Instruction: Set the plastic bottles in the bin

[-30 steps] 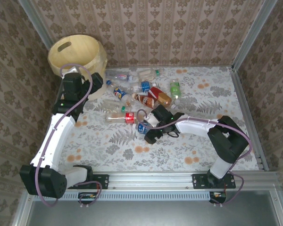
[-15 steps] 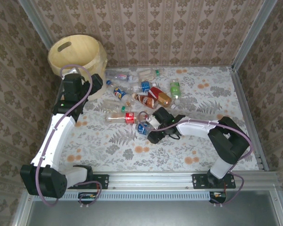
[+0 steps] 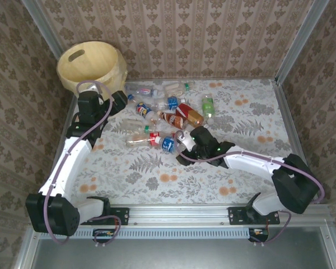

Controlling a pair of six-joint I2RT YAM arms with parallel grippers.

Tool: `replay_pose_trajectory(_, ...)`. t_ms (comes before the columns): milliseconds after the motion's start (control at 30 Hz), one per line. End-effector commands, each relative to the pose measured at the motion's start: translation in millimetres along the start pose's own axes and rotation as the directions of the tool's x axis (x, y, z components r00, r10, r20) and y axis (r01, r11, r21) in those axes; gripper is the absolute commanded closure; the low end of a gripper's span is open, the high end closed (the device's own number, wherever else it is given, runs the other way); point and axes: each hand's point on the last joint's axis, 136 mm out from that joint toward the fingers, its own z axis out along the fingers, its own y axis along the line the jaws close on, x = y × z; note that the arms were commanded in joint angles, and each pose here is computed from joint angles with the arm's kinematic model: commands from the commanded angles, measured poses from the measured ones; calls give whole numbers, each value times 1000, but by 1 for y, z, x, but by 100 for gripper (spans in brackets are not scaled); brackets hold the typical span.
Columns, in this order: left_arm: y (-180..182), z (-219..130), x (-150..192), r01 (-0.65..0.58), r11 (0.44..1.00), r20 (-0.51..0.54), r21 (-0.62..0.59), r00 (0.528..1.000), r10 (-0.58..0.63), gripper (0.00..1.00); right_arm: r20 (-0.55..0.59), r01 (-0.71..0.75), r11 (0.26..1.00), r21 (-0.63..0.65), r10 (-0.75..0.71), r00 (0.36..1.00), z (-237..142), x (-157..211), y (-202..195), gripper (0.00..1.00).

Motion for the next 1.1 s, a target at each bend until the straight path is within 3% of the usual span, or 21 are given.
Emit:
replay_pose_trajectory(0, -24, 1, 2, 4, 992, -1, 125, 1000, -4, 0, 179, -39, 999, -5, 39, 983, -19, -37, -2, 47)
replay_pose_trajectory(167, -49, 3, 20, -13, 962, -54, 273, 998, 29, 0, 363, -197, 980, -23, 192, 912, -38, -69, -25, 48)
replay_pose_trajectory(333, -91, 3, 47, 3, 867, -118, 498, 991, 64, 0, 444, -275, 961, -23, 256, 859, -40, -80, -42, 49)
replay_pose_trajectory(467, -109, 12, 66, 49, 828, -167, 559, 984, 54, 0, 507, -351, 936, -14, 309, 805, -40, -89, -57, 50)
replay_pose_trajectory(667, -146, 16, 88, 63, 753, -184, 655, 980, 78, 0, 545, -426, 900, -89, 402, 736, -34, -101, -59, 50)
replay_pose_trajectory(833, -186, 8, 117, -1, 657, -166, 754, 967, 192, 0, 538, -475, 868, -141, 470, 700, -26, -107, -60, 50)
replay_pose_trajectory(933, -193, 15, 130, -29, 680, -162, 733, 963, 215, 0, 536, -462, 872, -162, 471, 701, -23, -114, -57, 50)
replay_pose_trajectory(1067, -184, 32, 135, -23, 757, -171, 653, 969, 177, 0, 555, -468, 865, -181, 482, 677, -26, -121, -58, 50)
